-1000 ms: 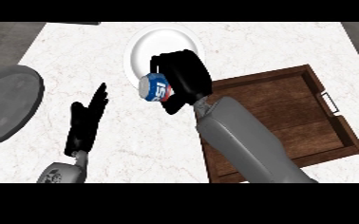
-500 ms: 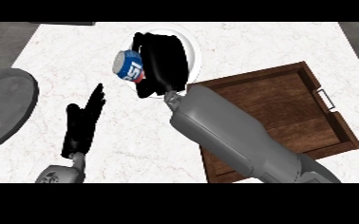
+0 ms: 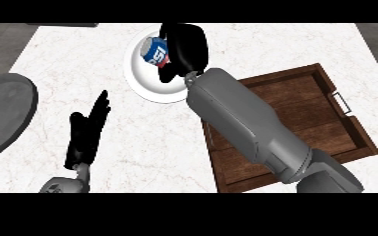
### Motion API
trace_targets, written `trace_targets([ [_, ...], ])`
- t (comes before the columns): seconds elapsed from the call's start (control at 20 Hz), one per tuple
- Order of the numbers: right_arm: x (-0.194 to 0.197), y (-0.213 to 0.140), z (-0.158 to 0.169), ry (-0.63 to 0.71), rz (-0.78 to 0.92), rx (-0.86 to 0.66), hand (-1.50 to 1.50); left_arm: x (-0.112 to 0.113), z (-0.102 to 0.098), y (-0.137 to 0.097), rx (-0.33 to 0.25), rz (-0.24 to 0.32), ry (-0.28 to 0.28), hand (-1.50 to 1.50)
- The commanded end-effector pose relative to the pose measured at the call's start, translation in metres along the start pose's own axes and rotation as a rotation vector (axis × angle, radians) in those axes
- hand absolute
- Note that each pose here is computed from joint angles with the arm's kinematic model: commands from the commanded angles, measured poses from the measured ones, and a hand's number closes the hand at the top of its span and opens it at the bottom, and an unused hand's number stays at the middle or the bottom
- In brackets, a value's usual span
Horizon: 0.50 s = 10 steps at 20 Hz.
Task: Pick the can from the tray and place it in the plate
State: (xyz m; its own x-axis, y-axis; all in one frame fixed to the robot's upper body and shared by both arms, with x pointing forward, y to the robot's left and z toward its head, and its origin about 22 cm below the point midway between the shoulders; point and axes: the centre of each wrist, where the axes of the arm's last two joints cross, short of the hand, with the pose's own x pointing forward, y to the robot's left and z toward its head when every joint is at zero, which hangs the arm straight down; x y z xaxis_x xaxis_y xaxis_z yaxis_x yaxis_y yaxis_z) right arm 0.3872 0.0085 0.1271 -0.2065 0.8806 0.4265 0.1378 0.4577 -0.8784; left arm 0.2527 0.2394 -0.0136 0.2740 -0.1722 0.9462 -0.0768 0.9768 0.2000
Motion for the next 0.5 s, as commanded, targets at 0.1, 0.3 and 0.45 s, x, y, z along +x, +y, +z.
trace_targets([
  [0.1,-0.027,0.005,-0.021,0.078,0.053,0.056,1.5,-0.001,-0.002,-0.011,-0.014,0.011,-0.019,0.0],
  [0.3,-0.06,0.023,-0.016,0.102,0.042,0.246,1.5,0.017,-0.003,-0.01,-0.028,-0.01,-0.008,0.0],
  [0.45,-0.071,0.024,-0.018,0.126,-0.009,0.374,1.5,0.021,-0.009,-0.005,-0.013,-0.006,-0.04,0.0],
])
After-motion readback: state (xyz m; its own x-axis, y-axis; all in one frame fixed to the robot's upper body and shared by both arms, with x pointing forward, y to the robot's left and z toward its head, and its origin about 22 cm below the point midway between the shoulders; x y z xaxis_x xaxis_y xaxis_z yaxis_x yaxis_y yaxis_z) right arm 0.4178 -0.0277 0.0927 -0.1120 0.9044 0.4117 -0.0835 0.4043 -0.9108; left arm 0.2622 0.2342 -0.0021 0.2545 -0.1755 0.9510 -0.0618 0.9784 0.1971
